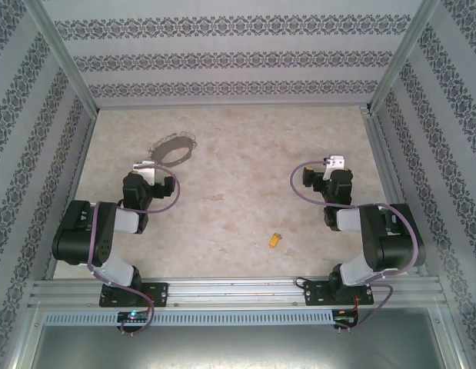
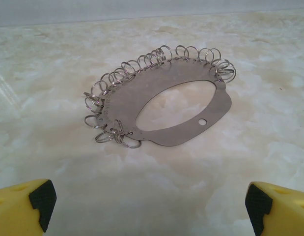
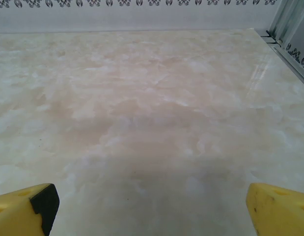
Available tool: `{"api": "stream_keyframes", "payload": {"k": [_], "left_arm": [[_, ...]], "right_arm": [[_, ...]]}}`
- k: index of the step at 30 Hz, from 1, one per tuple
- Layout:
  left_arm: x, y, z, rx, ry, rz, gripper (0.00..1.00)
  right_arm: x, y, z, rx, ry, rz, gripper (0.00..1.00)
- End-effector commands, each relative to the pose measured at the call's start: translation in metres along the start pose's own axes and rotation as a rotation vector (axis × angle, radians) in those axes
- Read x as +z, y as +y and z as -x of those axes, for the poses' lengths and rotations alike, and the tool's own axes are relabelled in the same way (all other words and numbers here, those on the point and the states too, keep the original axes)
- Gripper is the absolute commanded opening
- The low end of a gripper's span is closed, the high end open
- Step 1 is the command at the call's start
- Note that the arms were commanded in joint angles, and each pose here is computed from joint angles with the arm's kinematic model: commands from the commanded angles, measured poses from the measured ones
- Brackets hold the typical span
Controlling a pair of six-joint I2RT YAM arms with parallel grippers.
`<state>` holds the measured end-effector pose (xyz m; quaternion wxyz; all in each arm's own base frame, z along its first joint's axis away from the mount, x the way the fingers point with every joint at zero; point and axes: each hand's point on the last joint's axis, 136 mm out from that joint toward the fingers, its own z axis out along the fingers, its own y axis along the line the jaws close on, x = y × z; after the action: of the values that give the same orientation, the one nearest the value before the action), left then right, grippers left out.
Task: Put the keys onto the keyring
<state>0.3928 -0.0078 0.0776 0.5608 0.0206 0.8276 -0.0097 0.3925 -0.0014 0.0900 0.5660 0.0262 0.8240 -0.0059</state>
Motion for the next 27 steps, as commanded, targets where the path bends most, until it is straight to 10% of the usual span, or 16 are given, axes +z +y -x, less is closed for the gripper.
{"api": "stream_keyframes", "payload": {"k": [1, 27], "left_arm": [[0.002, 0.004, 0.010, 0.002, -0.029, 0.004, 1.00], [0.005, 0.015, 0.010, -0.023, -0.006, 0.067, 1.00]], "right_arm": [[0.000, 0.002, 0.015, -0.013, -0.042, 0.018, 0.98], [0.000, 0.002, 0.015, -0.005, -0.039, 0.026, 0.98]]}}
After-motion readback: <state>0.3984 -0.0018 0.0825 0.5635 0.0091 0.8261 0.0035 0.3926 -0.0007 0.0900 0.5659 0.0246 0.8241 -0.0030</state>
